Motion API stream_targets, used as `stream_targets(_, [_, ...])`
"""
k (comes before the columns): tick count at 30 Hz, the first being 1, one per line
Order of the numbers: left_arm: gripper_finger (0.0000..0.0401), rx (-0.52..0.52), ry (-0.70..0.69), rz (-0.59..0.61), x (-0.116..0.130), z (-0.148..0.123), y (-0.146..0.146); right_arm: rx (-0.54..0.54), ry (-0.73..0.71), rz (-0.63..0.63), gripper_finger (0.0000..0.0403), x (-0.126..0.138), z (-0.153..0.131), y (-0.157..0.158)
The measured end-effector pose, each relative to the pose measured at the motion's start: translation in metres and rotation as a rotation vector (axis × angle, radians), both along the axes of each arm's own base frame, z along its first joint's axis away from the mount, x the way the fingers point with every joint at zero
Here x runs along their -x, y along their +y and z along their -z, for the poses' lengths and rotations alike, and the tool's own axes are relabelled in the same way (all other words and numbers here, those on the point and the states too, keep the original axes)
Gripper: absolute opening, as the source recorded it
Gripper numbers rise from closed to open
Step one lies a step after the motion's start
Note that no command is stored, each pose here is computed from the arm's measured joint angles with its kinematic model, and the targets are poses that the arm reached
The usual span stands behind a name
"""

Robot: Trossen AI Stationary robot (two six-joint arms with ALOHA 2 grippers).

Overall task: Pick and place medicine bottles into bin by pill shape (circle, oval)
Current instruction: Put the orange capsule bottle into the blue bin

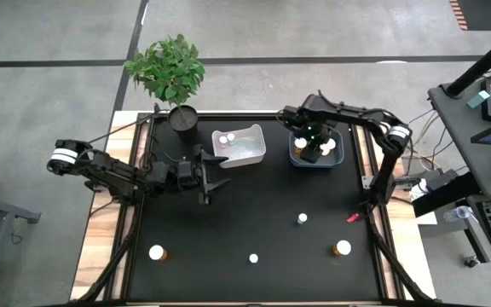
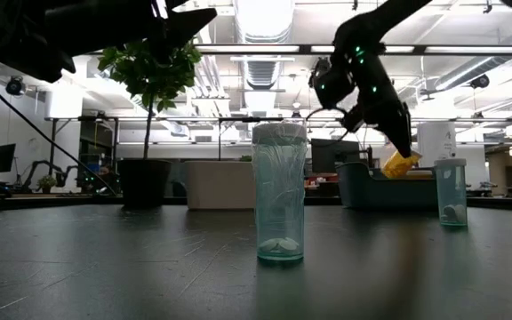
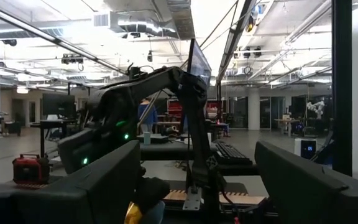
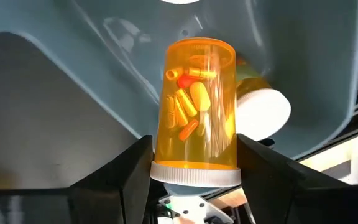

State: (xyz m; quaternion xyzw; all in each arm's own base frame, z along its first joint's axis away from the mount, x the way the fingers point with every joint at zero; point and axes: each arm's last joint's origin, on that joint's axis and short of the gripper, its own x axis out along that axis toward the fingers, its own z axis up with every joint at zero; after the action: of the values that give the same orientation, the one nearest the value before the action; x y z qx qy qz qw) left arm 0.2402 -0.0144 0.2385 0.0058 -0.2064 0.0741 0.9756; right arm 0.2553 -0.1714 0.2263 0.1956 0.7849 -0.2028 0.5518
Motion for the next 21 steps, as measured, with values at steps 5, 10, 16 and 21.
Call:
stream_targets(5, [0.0302, 0.000, 0.003, 0.000, 0.000, 0.000, 0.000, -0.025, 0.038, -0.010, 0.0201, -0.004, 0.013, -0.004])
stream_targets(10, [0.0302, -0.001, 0.010, 0.000, 0.000, 0.001, 0.000, -0.040, 0.059, -0.011, 0.0201, -0.007, 0.023, -0.006])
stream_targets(16, [0.0302, -0.007, 0.012, -0.003, 0.000, 0.001, 0.000, -0.023, 0.038, -0.007, 0.0201, -0.011, 0.028, -0.009])
stream_targets(21, [0.0302, -0.008, 0.012, -0.003, 0.000, 0.001, 0.000, -0.004, 0.028, -0.004, 0.0206, -0.011, 0.029, -0.011])
